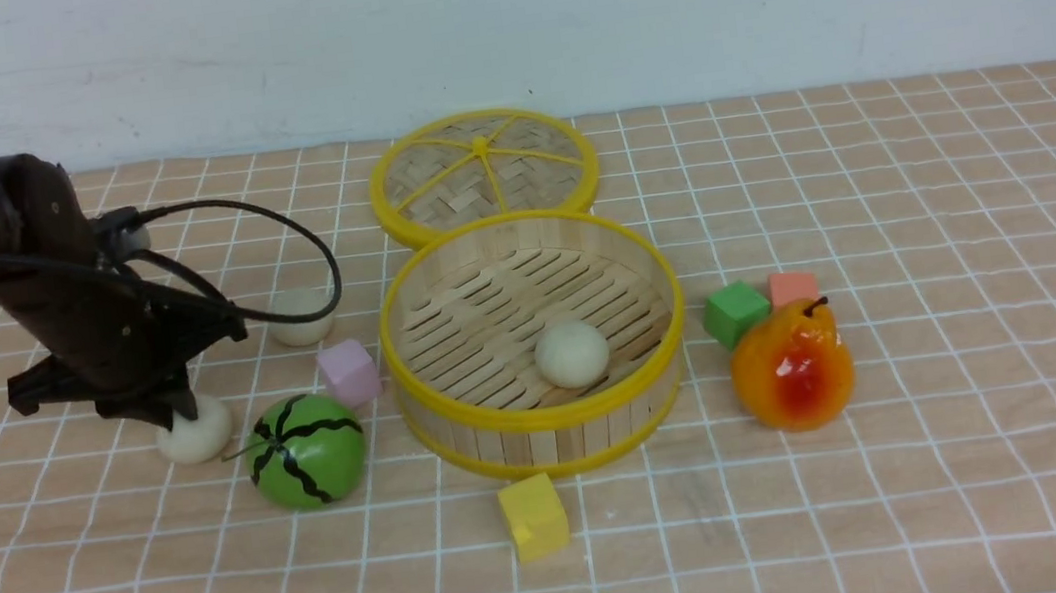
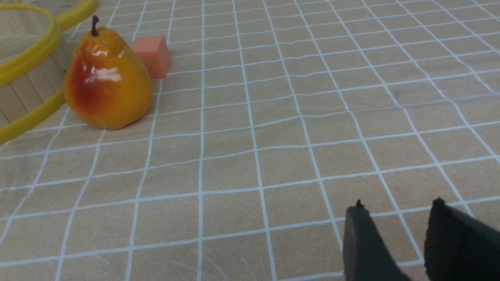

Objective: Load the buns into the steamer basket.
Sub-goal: Use the left arm to grab a steamed stuffed bun, then use the left arm to put the steamed stuffed bun into the steamer

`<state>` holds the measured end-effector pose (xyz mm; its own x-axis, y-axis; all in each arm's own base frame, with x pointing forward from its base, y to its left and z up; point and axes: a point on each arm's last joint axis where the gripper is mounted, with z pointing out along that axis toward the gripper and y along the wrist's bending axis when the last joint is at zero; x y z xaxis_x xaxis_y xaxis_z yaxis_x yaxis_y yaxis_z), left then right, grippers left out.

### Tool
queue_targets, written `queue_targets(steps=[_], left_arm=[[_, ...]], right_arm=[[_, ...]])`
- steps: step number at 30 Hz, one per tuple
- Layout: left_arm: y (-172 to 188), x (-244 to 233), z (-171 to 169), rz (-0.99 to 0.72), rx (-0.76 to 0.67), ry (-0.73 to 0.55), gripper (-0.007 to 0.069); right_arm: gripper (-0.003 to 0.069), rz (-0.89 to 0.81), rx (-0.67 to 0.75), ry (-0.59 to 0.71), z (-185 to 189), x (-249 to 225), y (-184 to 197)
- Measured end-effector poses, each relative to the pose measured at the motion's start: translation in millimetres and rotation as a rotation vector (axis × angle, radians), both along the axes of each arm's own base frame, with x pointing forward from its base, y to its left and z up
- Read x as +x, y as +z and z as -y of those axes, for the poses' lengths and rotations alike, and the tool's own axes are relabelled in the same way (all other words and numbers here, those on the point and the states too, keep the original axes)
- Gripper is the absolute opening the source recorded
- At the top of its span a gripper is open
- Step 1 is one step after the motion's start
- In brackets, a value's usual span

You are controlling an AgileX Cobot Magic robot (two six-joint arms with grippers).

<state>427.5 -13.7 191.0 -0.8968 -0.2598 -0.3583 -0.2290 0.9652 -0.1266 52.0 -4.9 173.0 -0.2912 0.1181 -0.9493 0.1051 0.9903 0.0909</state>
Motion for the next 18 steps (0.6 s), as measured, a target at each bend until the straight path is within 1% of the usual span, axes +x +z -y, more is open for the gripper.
queue_targets(steps=[1, 2, 5, 6, 7, 8, 9, 11, 12, 13, 14, 15, 16, 18], left_arm=[[0.1, -1.0, 0.0, -0.01, 0.005, -0.011, 0.0004], [1.4, -1.5, 0.0, -0.019, 0.007, -0.018, -0.0011], [11.5, -2.0, 0.0, -0.025, 0.01, -0.025, -0.0013], [22.7, -2.6, 1.2, -0.016, 0.005, -0.027, -0.0013], [26.5, -3.2, 1.3, -0.01, 0.005, -0.028, -0.0013], [45.9, -5.4, 6.3, 0.026, -0.004, -0.039, -0.0013], [57.6, -7.5, 11.1, 0.052, -0.014, -0.051, -0.0013], [91.0, -18.1, 35.7, 0.139, -0.046, -0.12, -0.0013], [100.4, -21.1, 46.5, 0.167, -0.06, -0.16, -0.0013], [103.7, -22.7, 49.5, 0.177, -0.068, -0.168, -0.0013], [113.1, -28.4, 70.4, 0.211, -0.089, -0.233, -0.0013], [114.6, -29.9, 76.5, 0.22, -0.092, -0.254, -0.0013], [115.6, -35.4, 103.2, 0.234, -0.112, -0.324, -0.0013], [108.1, -37.3, 128.1, 0.237, -0.121, -0.384, -0.0013]], right_arm=[[0.0241, 0.0, 0.0, 0.0, 0.0, 0.0, 0.0], [0.0241, 0.0, 0.0, 0.0, 0.0, 0.0, 0.0], [0.0241, 0.0, 0.0, 0.0, 0.0, 0.0, 0.0], [0.0241, 0.0, 0.0, 0.0, 0.0, 0.0, 0.0], [0.0241, 0.0, 0.0, 0.0, 0.0, 0.0, 0.0], [0.0241, 0.0, 0.0, 0.0, 0.0, 0.0, 0.0], [0.0241, 0.0, 0.0, 0.0, 0.0, 0.0, 0.0], [0.0241, 0.0, 0.0, 0.0, 0.0, 0.0, 0.0], [0.0241, 0.0, 0.0, 0.0, 0.0, 0.0, 0.0], [0.0241, 0.0, 0.0, 0.0, 0.0, 0.0, 0.0], [0.0241, 0.0, 0.0, 0.0, 0.0, 0.0, 0.0], [0.0241, 0.0, 0.0, 0.0, 0.0, 0.0, 0.0], [0.0241, 0.0, 0.0, 0.0, 0.0, 0.0, 0.0], [0.0241, 0.0, 0.0, 0.0, 0.0, 0.0, 0.0]])
